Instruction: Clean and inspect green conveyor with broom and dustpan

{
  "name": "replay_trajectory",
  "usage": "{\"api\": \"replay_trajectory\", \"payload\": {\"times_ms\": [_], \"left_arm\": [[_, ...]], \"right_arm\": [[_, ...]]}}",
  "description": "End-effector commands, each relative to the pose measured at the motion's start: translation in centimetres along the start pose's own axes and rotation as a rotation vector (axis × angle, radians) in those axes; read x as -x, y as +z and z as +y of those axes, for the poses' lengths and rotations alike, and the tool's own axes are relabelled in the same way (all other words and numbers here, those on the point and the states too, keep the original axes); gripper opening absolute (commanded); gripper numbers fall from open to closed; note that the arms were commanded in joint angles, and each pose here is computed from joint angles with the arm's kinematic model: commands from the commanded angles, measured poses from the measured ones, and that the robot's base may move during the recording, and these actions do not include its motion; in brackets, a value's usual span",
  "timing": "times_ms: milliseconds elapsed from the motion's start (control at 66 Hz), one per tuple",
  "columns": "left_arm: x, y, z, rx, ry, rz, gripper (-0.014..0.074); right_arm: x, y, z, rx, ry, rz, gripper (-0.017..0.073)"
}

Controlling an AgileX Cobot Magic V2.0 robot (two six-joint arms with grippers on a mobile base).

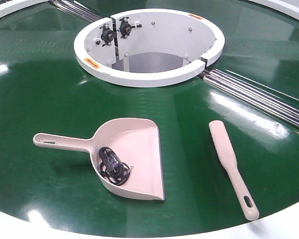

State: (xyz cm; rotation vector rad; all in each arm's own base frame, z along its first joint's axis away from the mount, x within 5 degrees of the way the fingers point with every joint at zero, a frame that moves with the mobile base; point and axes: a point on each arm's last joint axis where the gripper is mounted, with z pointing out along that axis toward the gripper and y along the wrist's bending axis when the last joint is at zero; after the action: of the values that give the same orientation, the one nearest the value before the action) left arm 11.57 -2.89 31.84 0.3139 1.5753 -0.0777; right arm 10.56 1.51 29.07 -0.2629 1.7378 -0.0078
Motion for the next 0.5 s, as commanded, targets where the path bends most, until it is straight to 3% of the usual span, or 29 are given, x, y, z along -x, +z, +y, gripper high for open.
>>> {"api": "replay_trajectory", "payload": {"times_ms": [0,242,409,485], "left_arm": [[1.5,0.0,0.4,0.036,-0.016,-0.092,-0.0006],[1.4,0.0,0.4,0.036,-0.015,-0.089,-0.0006],[0.5,-0.8,0.4,0.05,0.04,-0.104,-0.0006],[-0.3,-1.4,0.7,0.087,0.015,-0.098,-0.0006]], "right_arm": [[1.4,-0.2,-0.3,-0.021,-0.007,-0.09,-0.0003],[1.4,-0.2,-0.3,-0.02,-0.007,-0.089,-0.0003],[1.4,-0.2,-0.3,-0.02,-0.007,-0.089,-0.0003],[1.4,-0.2,-0.3,-0.02,-0.007,-0.089,-0.0003]]}}
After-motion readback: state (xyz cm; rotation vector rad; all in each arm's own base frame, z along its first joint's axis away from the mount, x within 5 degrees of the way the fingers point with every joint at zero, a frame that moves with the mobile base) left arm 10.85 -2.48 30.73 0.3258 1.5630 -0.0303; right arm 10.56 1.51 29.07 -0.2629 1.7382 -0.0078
